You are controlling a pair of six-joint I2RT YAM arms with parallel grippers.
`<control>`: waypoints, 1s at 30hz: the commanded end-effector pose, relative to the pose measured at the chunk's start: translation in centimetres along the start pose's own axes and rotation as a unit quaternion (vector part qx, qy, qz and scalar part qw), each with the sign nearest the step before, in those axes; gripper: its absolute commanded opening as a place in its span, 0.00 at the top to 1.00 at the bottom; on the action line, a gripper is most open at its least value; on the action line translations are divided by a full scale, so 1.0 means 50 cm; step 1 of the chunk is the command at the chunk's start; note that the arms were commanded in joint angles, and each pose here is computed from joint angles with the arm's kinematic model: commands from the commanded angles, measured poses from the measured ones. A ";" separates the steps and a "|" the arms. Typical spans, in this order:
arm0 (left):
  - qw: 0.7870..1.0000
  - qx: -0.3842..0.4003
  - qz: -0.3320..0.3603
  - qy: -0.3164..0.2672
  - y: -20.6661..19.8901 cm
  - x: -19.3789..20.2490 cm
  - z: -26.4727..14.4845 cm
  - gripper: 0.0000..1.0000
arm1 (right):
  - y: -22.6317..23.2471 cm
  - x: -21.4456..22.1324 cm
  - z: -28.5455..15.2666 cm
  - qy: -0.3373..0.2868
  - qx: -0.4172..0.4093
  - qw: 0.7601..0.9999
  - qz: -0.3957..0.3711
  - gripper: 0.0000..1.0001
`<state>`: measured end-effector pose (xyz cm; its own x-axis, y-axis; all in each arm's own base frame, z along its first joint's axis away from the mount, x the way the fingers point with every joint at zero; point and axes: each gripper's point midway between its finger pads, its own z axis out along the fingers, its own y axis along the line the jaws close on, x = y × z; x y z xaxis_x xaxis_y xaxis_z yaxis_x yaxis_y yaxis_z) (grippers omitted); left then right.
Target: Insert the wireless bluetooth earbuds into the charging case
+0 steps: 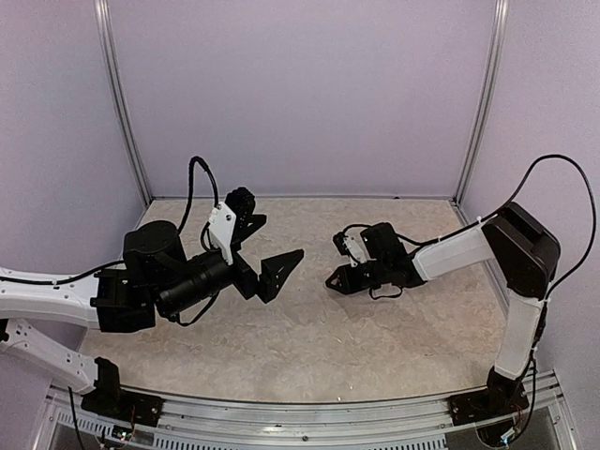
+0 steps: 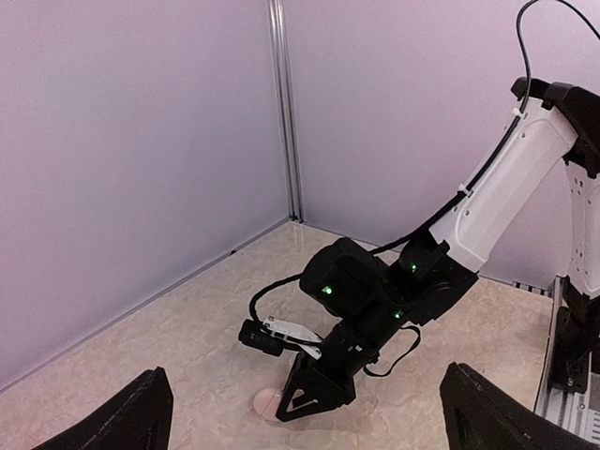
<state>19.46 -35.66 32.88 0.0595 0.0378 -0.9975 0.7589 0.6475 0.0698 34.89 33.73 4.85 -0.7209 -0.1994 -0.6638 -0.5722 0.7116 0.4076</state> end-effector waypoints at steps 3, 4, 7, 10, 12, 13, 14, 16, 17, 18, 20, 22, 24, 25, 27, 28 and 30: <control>1.000 -0.015 -0.003 -0.008 0.017 -0.006 -0.008 0.01 | -0.034 0.012 0.007 0.008 0.034 0.999 0.002 0.71; 1.000 -0.016 -0.003 -0.008 0.018 -0.006 -0.008 0.01 | -0.038 0.013 0.006 0.009 0.038 0.999 0.003 0.69; 1.000 -0.017 -0.004 -0.005 0.019 -0.004 -0.007 0.01 | -0.040 0.010 0.000 0.009 0.045 0.999 -0.002 0.65; 1.000 -0.019 -0.006 -0.002 0.020 -0.002 -0.007 0.01 | -0.043 0.001 -0.014 0.003 0.055 0.998 -0.007 0.60; 1.000 -0.024 -0.009 0.002 0.025 -0.001 -0.006 0.01 | -0.042 -0.005 -0.025 -0.001 0.059 0.998 -0.011 0.59; 1.000 -0.026 -0.013 0.003 0.027 -0.002 -0.006 0.01 | -0.040 -0.014 -0.034 -0.007 0.061 0.998 -0.015 0.58; 0.999 -0.029 -0.018 0.004 0.030 -0.003 -0.005 0.01 | -0.038 -0.019 -0.042 -0.010 0.063 0.998 -0.017 0.57; 0.999 -0.036 -0.029 0.011 0.037 -0.002 -0.002 0.01 | -0.035 -0.034 -0.060 -0.020 0.068 0.997 -0.024 0.53; 0.999 -0.039 -0.029 0.015 0.043 -0.003 -0.001 0.01 | -0.030 -0.043 -0.072 -0.025 0.069 0.997 -0.029 0.50; 0.998 -0.041 -0.042 0.018 0.044 -0.002 0.002 0.01 | -0.026 -0.053 -0.082 -0.032 0.071 0.996 -0.033 0.47; 0.997 -0.045 -0.051 0.031 0.052 0.001 0.008 0.01 | -0.020 -0.067 -0.101 -0.041 0.072 0.996 -0.041 0.34; 0.996 -0.049 -0.059 0.047 0.061 0.009 0.014 0.01 | -0.011 -0.080 -0.120 -0.049 0.072 0.995 -0.050 0.24; 0.994 -0.056 -0.069 0.061 0.074 0.018 0.020 0.01 | -0.004 -0.096 -0.140 -0.060 0.075 0.994 -0.059 0.15; 0.993 -0.060 -0.074 0.067 0.083 0.020 0.022 0.01 | -0.002 -0.104 -0.151 -0.065 0.076 0.993 -0.063 0.11; 0.991 -0.069 -0.088 0.078 0.107 0.028 0.025 0.01 | 0.007 -0.122 -0.175 -0.079 0.079 0.991 -0.074 0.05; 0.989 -0.072 -0.096 0.083 0.119 0.032 0.026 0.01 | 0.013 -0.132 -0.190 -0.087 0.080 0.990 -0.080 0.02; 0.985 -0.082 -0.116 0.096 0.152 0.044 0.029 0.01 | 0.026 -0.154 -0.221 -0.106 0.080 0.987 -0.091 0.01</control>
<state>24.38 -32.99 32.13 -0.1324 0.0250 -0.9909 0.6558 0.7518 -0.0687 35.44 30.19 14.98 -0.5517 -0.1944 -0.8111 -0.6030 0.7648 0.2268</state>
